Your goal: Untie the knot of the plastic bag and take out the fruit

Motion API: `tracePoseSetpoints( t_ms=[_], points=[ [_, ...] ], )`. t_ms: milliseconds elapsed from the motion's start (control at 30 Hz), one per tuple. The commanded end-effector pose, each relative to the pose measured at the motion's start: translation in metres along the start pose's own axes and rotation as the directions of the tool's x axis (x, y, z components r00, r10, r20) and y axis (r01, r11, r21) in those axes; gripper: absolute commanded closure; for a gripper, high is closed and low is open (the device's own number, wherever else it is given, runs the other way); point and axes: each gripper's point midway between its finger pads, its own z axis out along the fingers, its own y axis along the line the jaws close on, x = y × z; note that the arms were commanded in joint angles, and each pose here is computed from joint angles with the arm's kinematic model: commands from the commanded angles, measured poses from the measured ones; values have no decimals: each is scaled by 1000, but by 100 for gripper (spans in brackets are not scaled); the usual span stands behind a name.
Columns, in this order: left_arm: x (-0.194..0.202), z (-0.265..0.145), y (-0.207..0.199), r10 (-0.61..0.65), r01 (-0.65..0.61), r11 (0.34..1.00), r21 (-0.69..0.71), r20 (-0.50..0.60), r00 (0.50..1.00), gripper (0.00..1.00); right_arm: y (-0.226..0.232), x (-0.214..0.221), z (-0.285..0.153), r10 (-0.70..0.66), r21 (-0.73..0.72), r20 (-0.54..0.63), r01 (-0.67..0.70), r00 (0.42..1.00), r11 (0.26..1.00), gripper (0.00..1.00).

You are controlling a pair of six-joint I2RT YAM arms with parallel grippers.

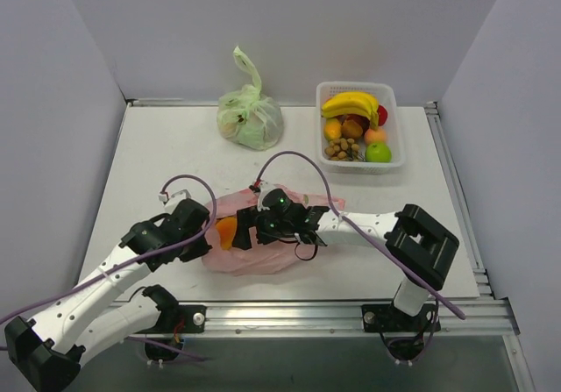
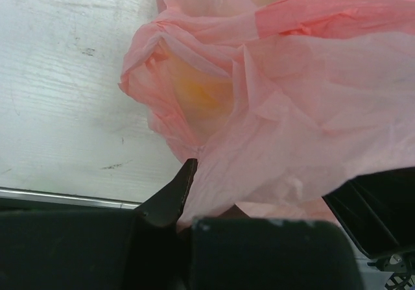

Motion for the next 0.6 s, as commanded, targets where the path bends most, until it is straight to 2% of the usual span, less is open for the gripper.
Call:
tracePoseSetpoints(
  t_ms=[0, 133, 333, 567],
  points=[
    [2, -6, -16, -11, 12, 998, 62, -28, 1000, 100, 27, -27, 8, 54, -81, 76, -47, 996, 996, 11],
    [2, -8, -36, -14, 19, 992, 122, -42, 999, 100, 20, -21, 21, 101, -71, 72, -96, 992, 993, 10],
    [-1, -18, -66, -4, 12, 981, 196, -42, 999, 100, 12, -32, 29, 169, -47, 128, -164, 977, 985, 9],
    [4, -31, -99, 55, -45, 959, 279, -30, 998, 100, 13, -37, 41, 211, -66, 134, -204, 968, 977, 9]
  ],
)
